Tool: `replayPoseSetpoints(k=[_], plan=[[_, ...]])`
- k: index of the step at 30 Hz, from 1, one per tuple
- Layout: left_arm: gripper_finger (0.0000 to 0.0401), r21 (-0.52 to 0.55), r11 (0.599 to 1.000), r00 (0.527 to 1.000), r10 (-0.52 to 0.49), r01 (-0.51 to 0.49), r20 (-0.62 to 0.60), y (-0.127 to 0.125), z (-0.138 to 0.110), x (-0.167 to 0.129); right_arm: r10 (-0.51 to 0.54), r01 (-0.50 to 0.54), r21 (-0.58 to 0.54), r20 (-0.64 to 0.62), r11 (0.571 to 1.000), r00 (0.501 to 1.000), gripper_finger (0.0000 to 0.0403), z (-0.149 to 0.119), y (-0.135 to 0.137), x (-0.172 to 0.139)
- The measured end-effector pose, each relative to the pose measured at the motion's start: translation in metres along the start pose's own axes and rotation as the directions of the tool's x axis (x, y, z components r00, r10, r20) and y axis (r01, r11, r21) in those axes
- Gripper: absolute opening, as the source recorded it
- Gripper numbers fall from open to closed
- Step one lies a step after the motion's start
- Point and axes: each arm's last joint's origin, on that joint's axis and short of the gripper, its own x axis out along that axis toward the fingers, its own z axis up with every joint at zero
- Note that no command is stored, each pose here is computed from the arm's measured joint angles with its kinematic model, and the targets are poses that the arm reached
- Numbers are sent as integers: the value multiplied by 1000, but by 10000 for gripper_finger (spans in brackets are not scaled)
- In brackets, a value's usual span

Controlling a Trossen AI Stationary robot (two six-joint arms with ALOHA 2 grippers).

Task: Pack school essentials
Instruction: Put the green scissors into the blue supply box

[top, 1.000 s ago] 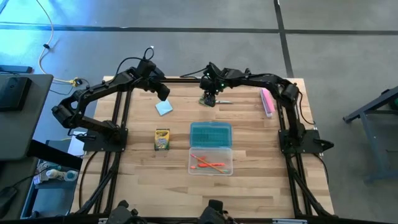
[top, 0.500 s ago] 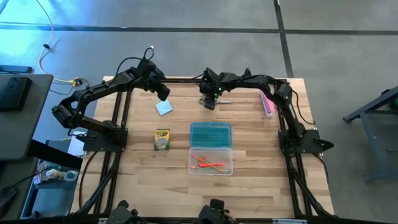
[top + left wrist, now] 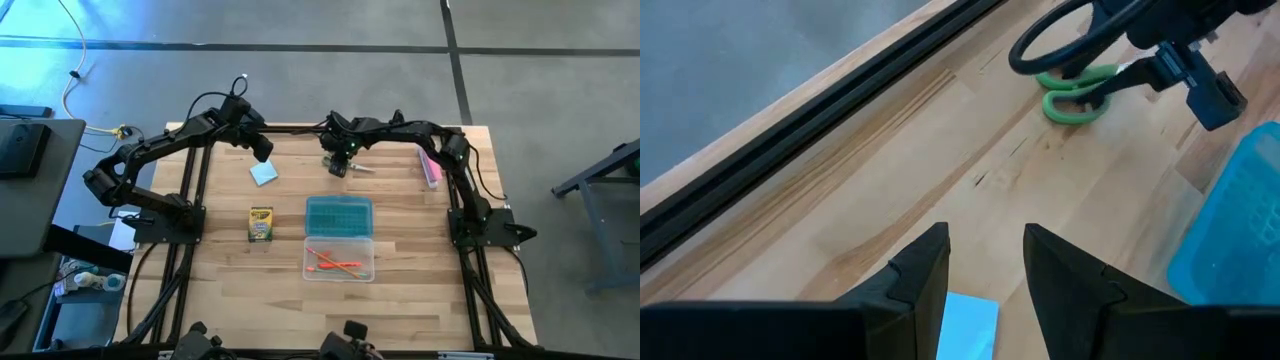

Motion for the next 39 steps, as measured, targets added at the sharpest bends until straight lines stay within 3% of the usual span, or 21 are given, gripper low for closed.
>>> replayPoseSetpoints(k=[5,30,33,39], plan=[[119,0,1000,1000,5,-5,0,0,0,0,-14,14,14,-11,1000,1000,43,0,3,0],[119,-1,999,999,47,-47,-3,1,0,0,45,-45,36,-18,998,999,42,3,-10,-11],[119,-1,999,999,49,-49,-3,1,0,0,40,-39,43,-16,998,999,27,3,-15,-16],[119,7,999,999,49,-49,-2,1,0,0,34,-31,32,-83,999,996,33,-3,-15,-16]])
